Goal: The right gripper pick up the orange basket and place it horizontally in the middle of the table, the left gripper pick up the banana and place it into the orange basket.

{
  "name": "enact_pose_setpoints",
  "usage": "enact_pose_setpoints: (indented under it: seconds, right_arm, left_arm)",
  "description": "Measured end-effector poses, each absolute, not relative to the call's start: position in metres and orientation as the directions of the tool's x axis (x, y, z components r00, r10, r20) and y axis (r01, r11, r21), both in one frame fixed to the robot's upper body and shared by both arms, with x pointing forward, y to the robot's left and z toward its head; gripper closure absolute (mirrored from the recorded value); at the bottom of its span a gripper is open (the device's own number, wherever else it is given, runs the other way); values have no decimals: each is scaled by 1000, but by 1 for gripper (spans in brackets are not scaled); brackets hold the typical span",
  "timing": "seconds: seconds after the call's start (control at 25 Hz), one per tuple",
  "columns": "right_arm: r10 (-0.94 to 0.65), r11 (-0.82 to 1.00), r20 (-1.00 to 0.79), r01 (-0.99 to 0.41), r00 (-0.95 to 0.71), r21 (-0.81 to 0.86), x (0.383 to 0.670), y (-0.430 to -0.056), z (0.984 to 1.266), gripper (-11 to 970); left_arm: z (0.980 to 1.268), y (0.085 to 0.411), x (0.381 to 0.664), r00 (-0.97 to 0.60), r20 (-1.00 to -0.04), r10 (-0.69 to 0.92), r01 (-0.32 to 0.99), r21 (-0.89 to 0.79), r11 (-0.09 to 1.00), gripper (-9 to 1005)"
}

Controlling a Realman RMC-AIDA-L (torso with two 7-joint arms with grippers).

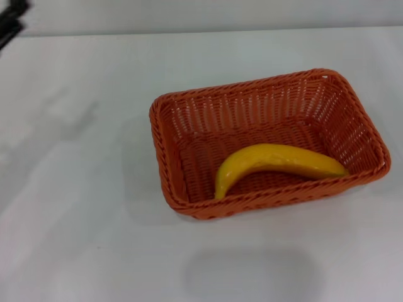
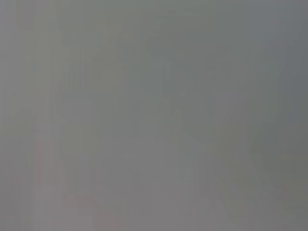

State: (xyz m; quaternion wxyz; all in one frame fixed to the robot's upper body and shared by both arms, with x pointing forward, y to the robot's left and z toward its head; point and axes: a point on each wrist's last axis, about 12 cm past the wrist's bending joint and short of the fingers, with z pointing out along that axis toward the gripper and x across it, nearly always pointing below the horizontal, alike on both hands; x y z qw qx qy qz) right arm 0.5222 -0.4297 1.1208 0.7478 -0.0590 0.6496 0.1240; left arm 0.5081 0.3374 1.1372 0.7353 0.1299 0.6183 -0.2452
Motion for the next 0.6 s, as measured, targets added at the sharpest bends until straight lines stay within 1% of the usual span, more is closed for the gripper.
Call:
enact_pose_setpoints:
  seconds: [0.16,0.28,0.4,0.6]
  right_arm:
    - [116,967,-988,-240,104,88,516,-425,1101,103]
    - [115,972,-988,-217,104,91,513,-423,1093,103]
    - [116,975,-986,-206,119,89,511,-421,1088,103]
    - [133,977,-983,-182,126,109,513,-421,1087,103]
  left_arm:
    - [1110,365,487,152,-952,-264,438,-174,882,181]
    - [1098,374,477,161,-946,-280,385,-201,901,180]
    - [1091,380,471,186,-932,-311,343,-235,909,181]
    - [1089,381,469,207,-930,-303,318,-229,920,185]
